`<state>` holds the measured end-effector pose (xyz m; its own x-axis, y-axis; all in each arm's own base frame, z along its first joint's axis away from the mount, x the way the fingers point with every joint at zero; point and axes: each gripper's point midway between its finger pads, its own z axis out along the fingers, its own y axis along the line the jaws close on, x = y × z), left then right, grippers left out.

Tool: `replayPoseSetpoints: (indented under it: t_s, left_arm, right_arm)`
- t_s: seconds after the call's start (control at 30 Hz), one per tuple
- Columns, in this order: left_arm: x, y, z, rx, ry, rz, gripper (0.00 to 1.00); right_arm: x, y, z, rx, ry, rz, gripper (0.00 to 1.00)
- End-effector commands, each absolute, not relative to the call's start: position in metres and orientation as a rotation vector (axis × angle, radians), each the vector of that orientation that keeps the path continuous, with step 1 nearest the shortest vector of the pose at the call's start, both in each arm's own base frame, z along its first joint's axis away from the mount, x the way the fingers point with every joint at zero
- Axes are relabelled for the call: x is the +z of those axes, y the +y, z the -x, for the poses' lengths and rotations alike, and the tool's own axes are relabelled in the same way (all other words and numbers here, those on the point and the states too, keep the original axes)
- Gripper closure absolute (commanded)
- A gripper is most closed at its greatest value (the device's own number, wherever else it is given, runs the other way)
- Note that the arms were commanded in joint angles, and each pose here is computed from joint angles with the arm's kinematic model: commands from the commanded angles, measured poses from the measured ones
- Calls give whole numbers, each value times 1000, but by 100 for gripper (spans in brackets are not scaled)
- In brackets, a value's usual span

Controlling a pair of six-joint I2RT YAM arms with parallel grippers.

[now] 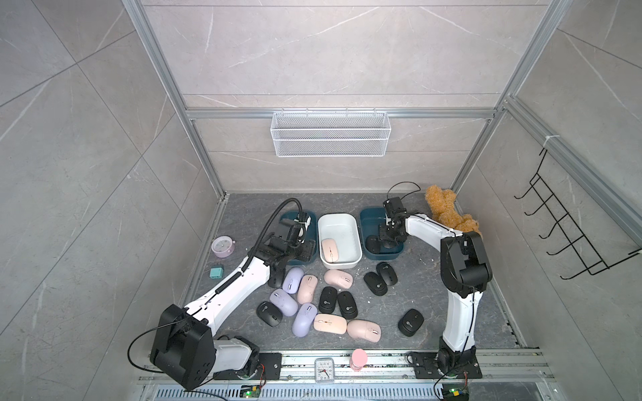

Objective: Place the mice by color into the storage box
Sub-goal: Place the mouse in the storage box.

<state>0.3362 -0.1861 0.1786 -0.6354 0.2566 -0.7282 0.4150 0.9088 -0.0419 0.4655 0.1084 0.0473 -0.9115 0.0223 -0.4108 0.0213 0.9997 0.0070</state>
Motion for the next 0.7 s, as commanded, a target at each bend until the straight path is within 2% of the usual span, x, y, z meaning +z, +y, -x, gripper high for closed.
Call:
replayPoseSetpoints:
  t_s: [0.0, 0.33, 0.67]
  left_arm:
    - [188, -191, -340, -264, 2252, -504, 35]
    - [188, -191, -341, -261, 2254, -501, 35]
    - [192, -191, -340, -270, 2243, -499, 35]
  right_arm:
    - [41, 104, -467, -41, 2740, -20, 42]
    - [36, 105, -465, -33, 2754, -29, 36]
    - [55, 107, -469, -2, 2722, -45, 30]
